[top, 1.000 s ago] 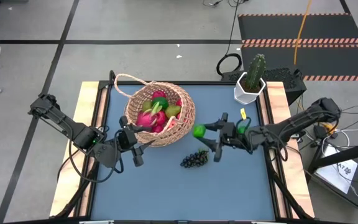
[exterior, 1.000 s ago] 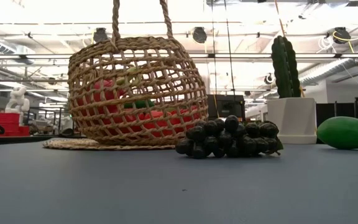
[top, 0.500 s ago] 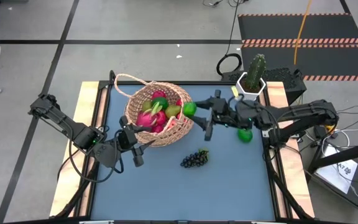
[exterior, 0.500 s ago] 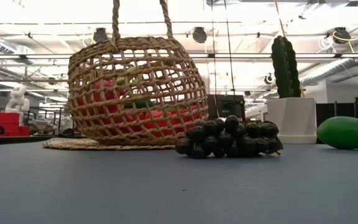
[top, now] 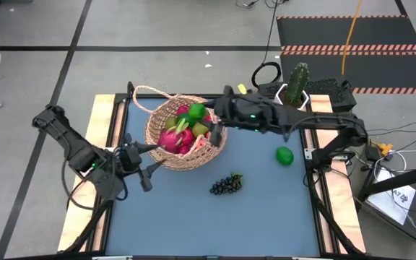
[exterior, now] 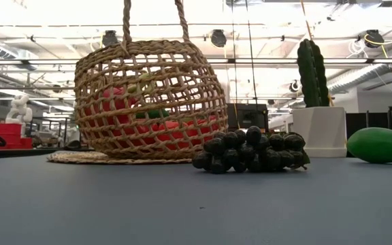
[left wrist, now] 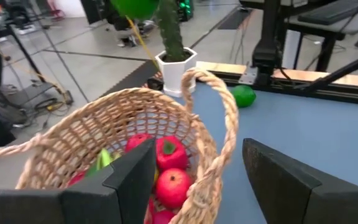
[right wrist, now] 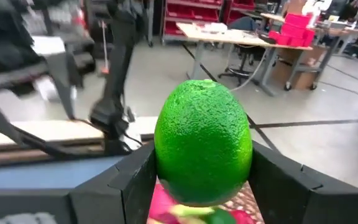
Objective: Build produce basket
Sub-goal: Put the green lime into the basket
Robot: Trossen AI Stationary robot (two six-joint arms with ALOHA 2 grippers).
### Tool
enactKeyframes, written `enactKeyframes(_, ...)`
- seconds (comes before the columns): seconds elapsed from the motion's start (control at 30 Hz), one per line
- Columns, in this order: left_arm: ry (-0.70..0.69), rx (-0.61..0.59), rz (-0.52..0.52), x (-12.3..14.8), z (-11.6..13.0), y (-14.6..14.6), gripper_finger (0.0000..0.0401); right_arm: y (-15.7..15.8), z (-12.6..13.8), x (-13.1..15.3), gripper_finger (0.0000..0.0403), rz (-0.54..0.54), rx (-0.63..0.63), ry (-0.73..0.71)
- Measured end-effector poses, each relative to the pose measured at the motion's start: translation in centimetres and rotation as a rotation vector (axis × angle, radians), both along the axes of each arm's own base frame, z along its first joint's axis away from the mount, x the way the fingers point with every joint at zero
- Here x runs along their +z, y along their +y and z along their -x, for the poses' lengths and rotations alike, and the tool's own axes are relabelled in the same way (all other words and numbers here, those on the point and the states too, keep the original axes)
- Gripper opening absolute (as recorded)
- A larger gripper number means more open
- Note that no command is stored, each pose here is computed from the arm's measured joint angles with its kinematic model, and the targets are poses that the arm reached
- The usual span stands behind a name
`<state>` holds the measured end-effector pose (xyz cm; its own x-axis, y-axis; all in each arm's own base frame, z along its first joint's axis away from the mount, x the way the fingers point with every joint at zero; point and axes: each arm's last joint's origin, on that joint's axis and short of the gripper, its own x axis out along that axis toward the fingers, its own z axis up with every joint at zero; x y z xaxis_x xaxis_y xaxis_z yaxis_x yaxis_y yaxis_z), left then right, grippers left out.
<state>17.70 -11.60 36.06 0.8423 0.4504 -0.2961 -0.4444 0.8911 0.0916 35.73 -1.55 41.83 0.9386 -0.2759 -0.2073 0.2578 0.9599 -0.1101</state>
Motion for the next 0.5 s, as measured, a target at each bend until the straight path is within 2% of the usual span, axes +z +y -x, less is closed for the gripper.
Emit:
enactKeyframes(0.23,-0.015,0.020,-0.017,-0.2,0.7,-0.4,0.0239,-1.9,-2.7,-2.8,0.0222,0.078,-0.022,0.153)
enactKeyframes(0.33,-0.007,0.021,-0.024,-0.2,0.8,-0.3,0.0239,-3.1,-3.2,-3.9,0.0222,0.072,-0.041,0.204)
enactKeyframes(0.5,-0.004,0.024,-0.024,-0.3,0.8,-0.3,0.0239,-5.0,-3.8,-5.2,0.0222,0.005,0.034,0.239)
